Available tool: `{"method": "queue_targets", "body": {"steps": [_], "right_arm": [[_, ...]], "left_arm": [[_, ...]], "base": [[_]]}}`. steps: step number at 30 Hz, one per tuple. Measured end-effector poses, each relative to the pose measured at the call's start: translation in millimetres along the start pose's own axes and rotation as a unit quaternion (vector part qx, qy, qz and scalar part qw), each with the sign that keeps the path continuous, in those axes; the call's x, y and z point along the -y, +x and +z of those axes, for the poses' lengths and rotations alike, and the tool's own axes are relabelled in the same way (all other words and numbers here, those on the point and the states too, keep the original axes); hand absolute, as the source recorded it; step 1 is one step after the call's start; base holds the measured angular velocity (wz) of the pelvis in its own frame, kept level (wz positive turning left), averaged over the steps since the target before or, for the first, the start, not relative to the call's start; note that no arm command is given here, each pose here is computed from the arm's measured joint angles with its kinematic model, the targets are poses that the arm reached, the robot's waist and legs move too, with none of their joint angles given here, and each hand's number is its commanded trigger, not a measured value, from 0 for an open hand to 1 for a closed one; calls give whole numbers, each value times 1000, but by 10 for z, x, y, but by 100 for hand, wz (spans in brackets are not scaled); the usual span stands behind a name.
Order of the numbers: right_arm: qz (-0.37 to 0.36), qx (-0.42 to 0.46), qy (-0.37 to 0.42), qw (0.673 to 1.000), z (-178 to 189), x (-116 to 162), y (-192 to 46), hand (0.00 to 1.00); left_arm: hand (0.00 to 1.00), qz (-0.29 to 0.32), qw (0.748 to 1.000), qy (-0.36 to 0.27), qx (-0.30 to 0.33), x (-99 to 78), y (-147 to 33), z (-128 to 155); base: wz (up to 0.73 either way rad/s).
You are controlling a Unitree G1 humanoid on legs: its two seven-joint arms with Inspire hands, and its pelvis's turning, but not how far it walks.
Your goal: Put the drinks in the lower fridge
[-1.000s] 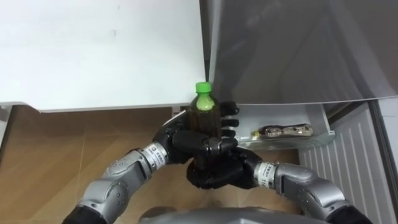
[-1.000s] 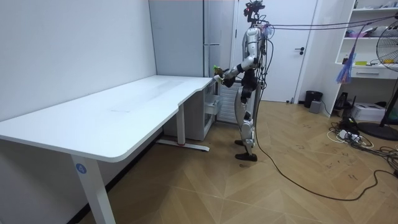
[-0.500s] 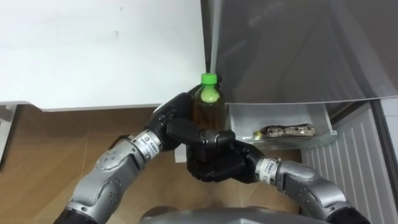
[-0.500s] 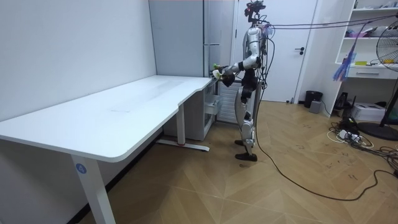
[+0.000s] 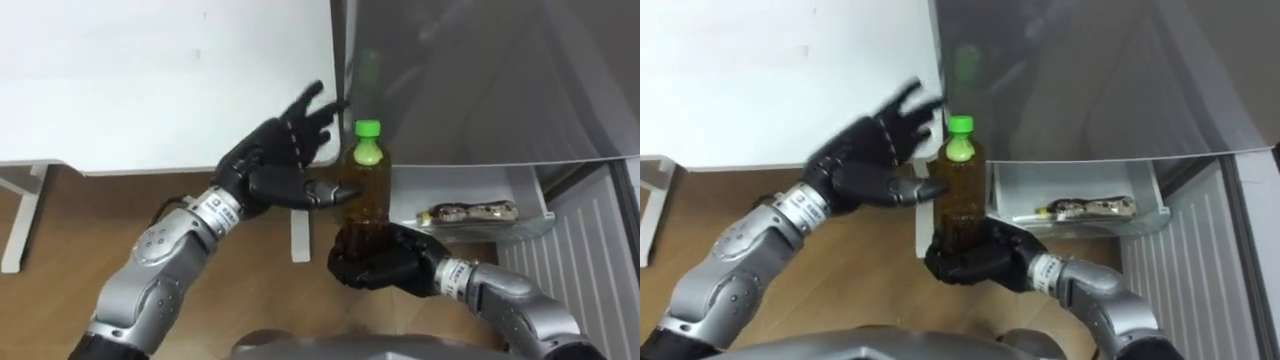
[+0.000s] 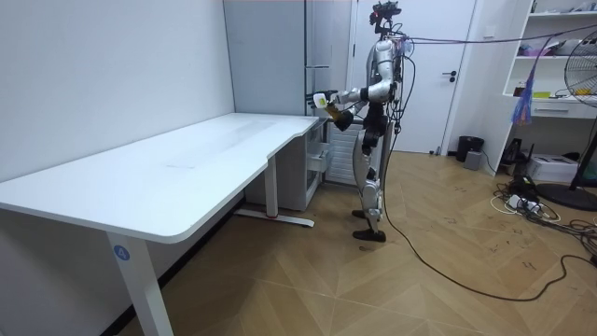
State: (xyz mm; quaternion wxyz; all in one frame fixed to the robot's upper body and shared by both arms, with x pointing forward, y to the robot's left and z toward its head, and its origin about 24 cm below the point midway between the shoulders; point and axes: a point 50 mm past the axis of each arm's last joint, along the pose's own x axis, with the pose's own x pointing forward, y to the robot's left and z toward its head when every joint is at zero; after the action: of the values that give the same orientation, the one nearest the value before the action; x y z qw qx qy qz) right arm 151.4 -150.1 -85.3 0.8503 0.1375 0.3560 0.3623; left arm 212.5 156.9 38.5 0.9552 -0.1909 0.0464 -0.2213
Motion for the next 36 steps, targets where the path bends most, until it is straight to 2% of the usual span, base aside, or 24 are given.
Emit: {"method": "queue_targets", "body": {"steps": [3, 9, 13, 20, 24, 28, 30, 36], "right_arm": [[-14, -4, -11, 1000, -8, 26, -14, 100], [-47, 14, -2, 999, -11, 88, -70, 100], [-64, 12, 4, 998, -54, 105, -107, 100], [-97, 15, 19, 995, -110, 130, -144, 100], [-108, 7, 25, 994, -179, 128, -182, 100], [-115, 4, 27, 993, -200, 130, -192, 100], [-120, 6, 30, 992, -199, 123, -177, 100], [-117, -5, 30, 993, -230, 69, -116, 100]], "left_arm": [[0, 46, 997, 14, 64, -110, -58, 213], [0, 171, 977, 11, 124, -401, -224, 410], [0, 236, 963, 9, 130, -548, -315, 430], [0, 397, 907, 2, 143, -846, -584, 433], [0, 484, 871, -7, 87, -1010, -764, 149], [0, 548, 836, -21, 27, -1097, -965, -156], [0, 585, 810, -4, -29, -1152, -1119, -387], [0, 619, 761, 23, -193, -1125, -1513, -1008]], "base": [[-1], [0], [0], [3], [-1], [-1], [-6], [5]]}}
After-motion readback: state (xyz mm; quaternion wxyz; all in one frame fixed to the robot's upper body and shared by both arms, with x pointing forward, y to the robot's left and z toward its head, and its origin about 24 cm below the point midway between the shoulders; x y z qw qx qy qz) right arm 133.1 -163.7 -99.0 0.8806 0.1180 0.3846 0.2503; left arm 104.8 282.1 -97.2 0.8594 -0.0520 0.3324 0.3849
